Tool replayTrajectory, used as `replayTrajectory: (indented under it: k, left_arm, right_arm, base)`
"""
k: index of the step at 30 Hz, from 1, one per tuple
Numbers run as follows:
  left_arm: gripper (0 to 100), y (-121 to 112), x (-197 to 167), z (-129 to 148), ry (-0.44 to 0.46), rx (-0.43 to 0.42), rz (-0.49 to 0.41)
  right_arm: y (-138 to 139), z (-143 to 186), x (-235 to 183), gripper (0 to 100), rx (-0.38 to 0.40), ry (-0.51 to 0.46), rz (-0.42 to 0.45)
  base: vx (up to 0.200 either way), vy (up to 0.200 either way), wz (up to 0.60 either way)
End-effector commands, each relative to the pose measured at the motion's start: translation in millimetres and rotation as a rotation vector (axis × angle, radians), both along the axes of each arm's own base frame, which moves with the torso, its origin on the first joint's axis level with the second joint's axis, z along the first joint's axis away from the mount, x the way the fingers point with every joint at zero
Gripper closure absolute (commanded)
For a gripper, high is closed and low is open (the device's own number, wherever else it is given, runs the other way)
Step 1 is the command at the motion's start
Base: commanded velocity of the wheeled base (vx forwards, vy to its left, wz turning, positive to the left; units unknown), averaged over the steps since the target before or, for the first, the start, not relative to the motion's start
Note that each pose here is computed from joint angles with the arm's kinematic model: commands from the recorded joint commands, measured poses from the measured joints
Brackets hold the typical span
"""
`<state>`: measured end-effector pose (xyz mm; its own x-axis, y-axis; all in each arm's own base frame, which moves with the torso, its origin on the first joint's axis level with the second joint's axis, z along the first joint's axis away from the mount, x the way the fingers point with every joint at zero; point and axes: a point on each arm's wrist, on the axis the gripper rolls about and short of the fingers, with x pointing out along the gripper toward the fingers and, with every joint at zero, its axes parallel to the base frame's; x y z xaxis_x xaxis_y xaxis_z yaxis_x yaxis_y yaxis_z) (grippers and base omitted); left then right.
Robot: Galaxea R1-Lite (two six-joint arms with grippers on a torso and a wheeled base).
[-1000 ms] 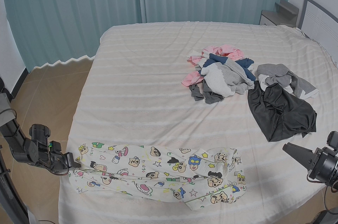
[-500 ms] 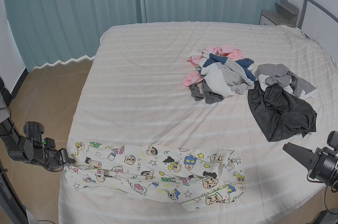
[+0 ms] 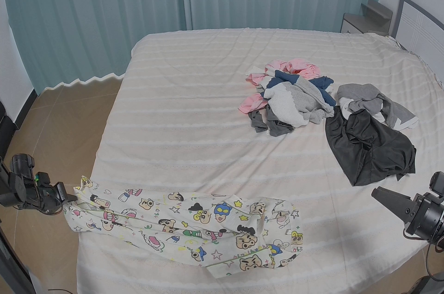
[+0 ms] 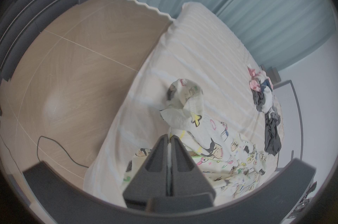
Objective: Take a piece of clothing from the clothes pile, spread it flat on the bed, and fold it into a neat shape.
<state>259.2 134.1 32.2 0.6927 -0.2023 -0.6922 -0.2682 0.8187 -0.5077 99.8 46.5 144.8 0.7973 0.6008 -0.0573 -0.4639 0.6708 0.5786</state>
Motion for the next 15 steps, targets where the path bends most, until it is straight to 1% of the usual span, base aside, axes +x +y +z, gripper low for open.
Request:
replayTrajectory:
  k: [1, 2, 3, 4, 5, 6, 8, 9, 11, 15]
  left_arm:
    - [100, 22.5, -3.8, 12.3, -0.049, 0.007, 0.06]
    - [100, 28.3, -5.6, 16.7, -0.059, 0.003, 0.073]
    - [100, 28.3, -5.6, 16.7, -0.059, 0.003, 0.073]
    - [100, 37.2, -8.4, 26.3, -0.076, -0.006, 0.089]
    - [100, 38.4, -8.9, 27.6, -0.079, -0.01, 0.09]
    - [100, 44.1, -11.4, 36.7, -0.09, -0.026, 0.096]
    - [100, 44.1, -13.9, 47.9, -0.094, -0.041, 0.091]
    - [100, 43.3, -14.9, 49.2, -0.091, -0.043, 0.091]
    - [100, 27.6, -21.4, 61.8, -0.083, -0.029, 0.055]
    - [100, -14.9, -25.6, 83.3, -0.123, -0.012, -0.057]
  right_arm:
    - [0.1, -0.3, -0.3, 0, 0.0, 0.0, 0.002]
    - [0.2, 0.1, -0.2, 0, 0.0, -0.001, 0.002]
    - [0.2, 0.1, -0.2, 0, 0.0, -0.001, 0.002]
    - [0.0, 0.1, -0.1, 0, 0.0, -0.001, 0.0]
    - [0.0, 0.1, -0.1, 0, 0.0, -0.001, 0.0]
    - [0.0, 0.1, -0.1, 0, 0.0, -0.001, 0.0]
    - [0.2, 0.1, -0.2, 0, 0.0, -0.001, 0.002]
    - [0.2, 0.1, -0.2, 0, 0.0, -0.001, 0.002]
    - [0.2, -0.4, -0.1, 0, -0.001, 0.002, 0.002]
    - [0.2, 0.1, -0.2, 0, 0.0, -0.001, 0.002]
  base:
    - [0.0, 0.0, 0.0]
    - [0.0, 0.0, 0.0]
    - [0.0, 0.0, 0.0]
    - [0.0, 0.0, 0.0]
    - [0.0, 0.0, 0.0]
    - [0.0, 0.0, 0.0]
    - [0.0, 0.0, 0.0]
    - [0.0, 0.0, 0.0]
    - [0.0, 0.0, 0.0]
    - [0.0, 0.0, 0.0]
